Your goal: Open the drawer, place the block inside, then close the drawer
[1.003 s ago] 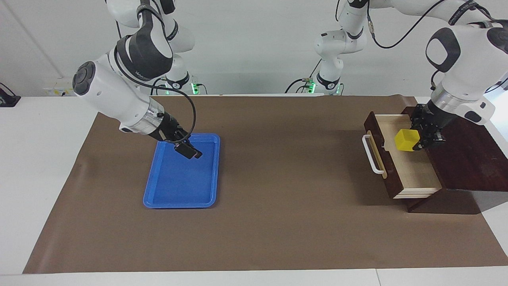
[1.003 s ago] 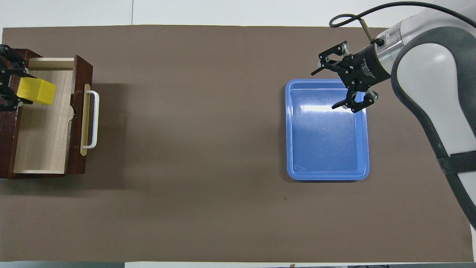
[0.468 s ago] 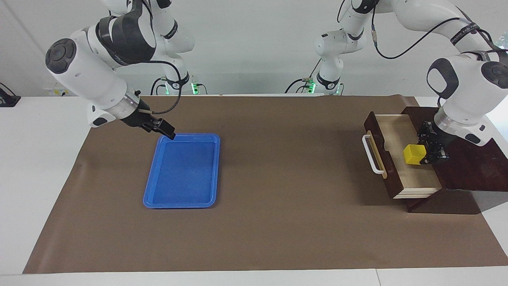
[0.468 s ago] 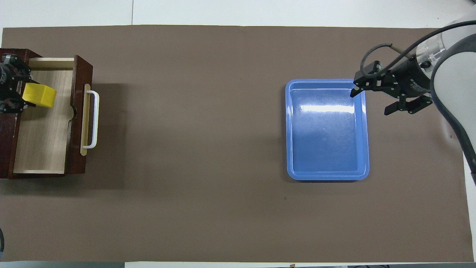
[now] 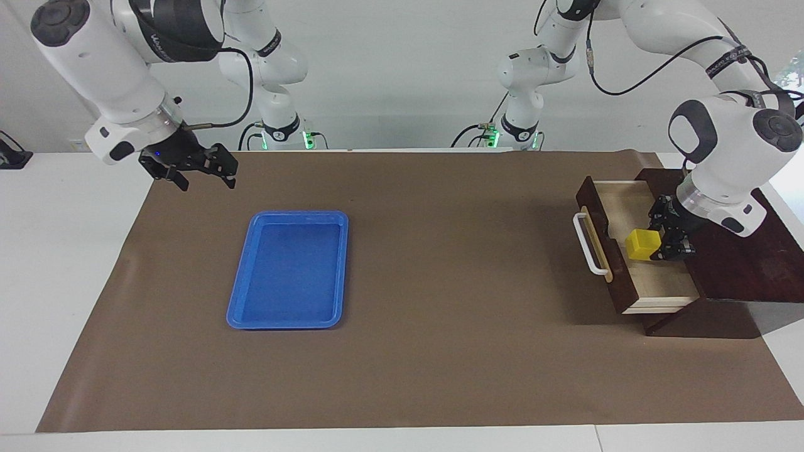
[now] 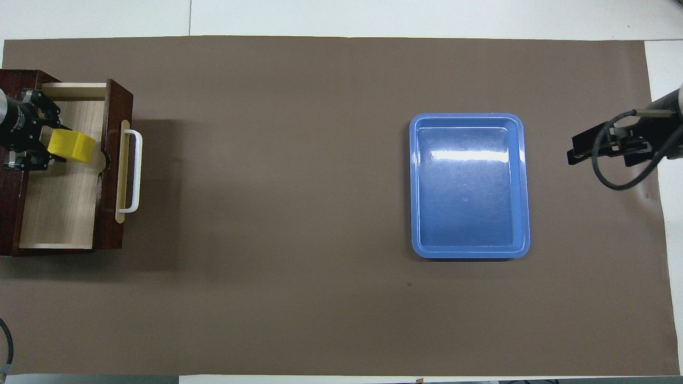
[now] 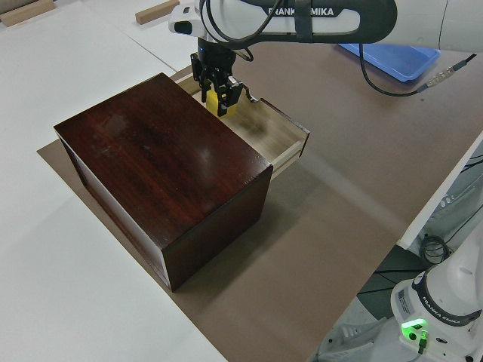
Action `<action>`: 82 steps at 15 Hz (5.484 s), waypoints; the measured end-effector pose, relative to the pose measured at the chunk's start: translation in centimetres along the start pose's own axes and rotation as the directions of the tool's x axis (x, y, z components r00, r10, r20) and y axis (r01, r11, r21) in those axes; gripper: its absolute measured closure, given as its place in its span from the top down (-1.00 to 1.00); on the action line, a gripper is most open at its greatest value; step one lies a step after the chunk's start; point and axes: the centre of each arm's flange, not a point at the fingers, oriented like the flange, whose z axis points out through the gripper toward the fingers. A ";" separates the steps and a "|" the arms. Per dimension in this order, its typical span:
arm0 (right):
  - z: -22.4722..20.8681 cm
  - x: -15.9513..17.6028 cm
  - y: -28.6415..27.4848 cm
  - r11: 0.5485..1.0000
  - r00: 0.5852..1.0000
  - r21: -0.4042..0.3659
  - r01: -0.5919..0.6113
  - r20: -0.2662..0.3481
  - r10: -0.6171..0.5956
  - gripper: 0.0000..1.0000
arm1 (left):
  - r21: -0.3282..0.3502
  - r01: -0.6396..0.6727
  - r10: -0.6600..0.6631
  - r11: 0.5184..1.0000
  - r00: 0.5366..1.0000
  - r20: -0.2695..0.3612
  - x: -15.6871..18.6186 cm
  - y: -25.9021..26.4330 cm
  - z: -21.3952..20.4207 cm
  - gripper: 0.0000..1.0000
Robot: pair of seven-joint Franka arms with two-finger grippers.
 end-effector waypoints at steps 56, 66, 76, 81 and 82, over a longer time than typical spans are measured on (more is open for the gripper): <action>-0.5 -3.3 1.2 0.997 1.000 -0.081 -0.001 0.007 0.001 1.00 | -0.079 -0.126 0.129 0.989 0.991 0.032 -13.7 -4.4 -6.1 1.00; -0.5 -3.3 1.1 0.997 1.000 -0.081 0.000 0.007 0.000 1.00 | -0.083 -0.027 0.025 0.996 0.999 -0.026 -11.3 -2.5 1.2 1.00; -0.6 -3.3 1.1 0.997 1.000 -0.081 0.000 0.007 0.000 1.00 | -0.125 -0.057 0.049 0.990 0.996 -0.071 -3.1 -2.6 2.1 1.00; -0.6 -3.3 1.1 0.997 1.000 -0.081 0.000 0.006 0.000 1.00 | -0.135 -0.079 0.068 0.988 0.994 -0.088 1.4 -3.5 2.2 1.00; -0.6 -3.3 1.1 0.997 1.000 -0.081 0.000 0.006 0.000 1.00 | -0.135 -0.083 0.072 0.987 0.993 -0.090 1.4 -3.5 2.2 1.00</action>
